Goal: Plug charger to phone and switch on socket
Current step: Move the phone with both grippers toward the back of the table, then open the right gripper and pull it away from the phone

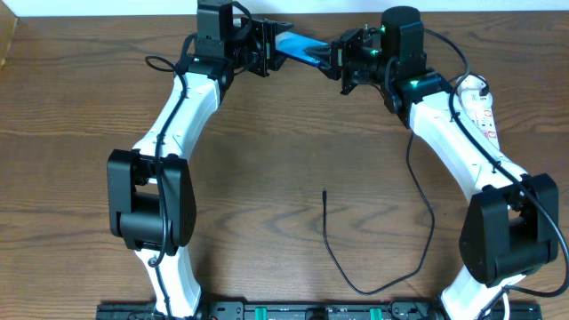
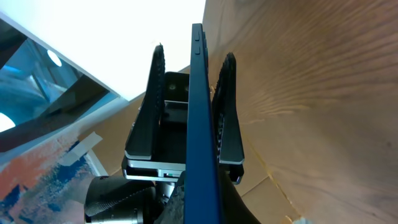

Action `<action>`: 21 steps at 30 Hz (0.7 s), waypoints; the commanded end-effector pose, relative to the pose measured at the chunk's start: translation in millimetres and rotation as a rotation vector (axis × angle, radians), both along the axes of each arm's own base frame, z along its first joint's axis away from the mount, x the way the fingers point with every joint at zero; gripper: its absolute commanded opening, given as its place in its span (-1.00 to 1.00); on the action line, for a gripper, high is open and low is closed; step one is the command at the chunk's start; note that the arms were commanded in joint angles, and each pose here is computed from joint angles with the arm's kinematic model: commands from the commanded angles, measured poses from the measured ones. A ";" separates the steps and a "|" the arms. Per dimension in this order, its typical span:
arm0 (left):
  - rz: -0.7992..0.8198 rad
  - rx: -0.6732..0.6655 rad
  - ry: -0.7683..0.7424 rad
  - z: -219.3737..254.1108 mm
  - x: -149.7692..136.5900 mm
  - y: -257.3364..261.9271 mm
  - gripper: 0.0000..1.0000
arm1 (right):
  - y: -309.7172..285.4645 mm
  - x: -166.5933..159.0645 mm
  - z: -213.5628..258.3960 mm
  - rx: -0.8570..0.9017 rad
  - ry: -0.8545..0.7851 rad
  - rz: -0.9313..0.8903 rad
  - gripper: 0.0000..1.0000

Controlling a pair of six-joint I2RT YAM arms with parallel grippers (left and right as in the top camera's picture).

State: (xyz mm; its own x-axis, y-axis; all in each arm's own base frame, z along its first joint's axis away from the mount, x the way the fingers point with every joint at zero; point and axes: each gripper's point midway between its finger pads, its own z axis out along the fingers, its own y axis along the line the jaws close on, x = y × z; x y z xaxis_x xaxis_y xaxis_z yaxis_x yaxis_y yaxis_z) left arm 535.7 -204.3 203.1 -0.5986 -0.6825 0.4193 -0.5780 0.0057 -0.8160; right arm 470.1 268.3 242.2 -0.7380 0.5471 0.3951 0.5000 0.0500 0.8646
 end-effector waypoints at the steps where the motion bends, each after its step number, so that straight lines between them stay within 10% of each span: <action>1: 0.009 -0.004 -0.034 16.5 0.2 2.8 -0.08 | 13.7 -8.0 18.8 0.048 0.000 0.040 -0.97; 15: 0.008 -0.004 -0.033 16.4 -0.1 2.1 -0.85 | 15.2 -10.4 19.5 0.076 0.049 0.039 -0.97; 18: 0.008 -0.004 -0.033 16.4 -0.2 2.1 -0.85 | 15.1 -10.3 19.5 0.076 0.048 0.038 -0.56; 21: 0.008 -0.004 -0.033 16.4 -0.2 2.2 -0.86 | 15.2 -10.2 19.9 0.076 0.046 0.039 0.66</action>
State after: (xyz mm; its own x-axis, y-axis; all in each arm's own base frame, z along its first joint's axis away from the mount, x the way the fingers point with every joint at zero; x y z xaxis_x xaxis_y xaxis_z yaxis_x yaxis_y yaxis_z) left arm 534.7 -204.8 200.9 -0.5978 -0.6833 0.4193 -0.5817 0.0098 -0.8134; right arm 465.2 277.1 248.2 -0.7022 0.5195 0.4869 0.5672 -0.0052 0.8236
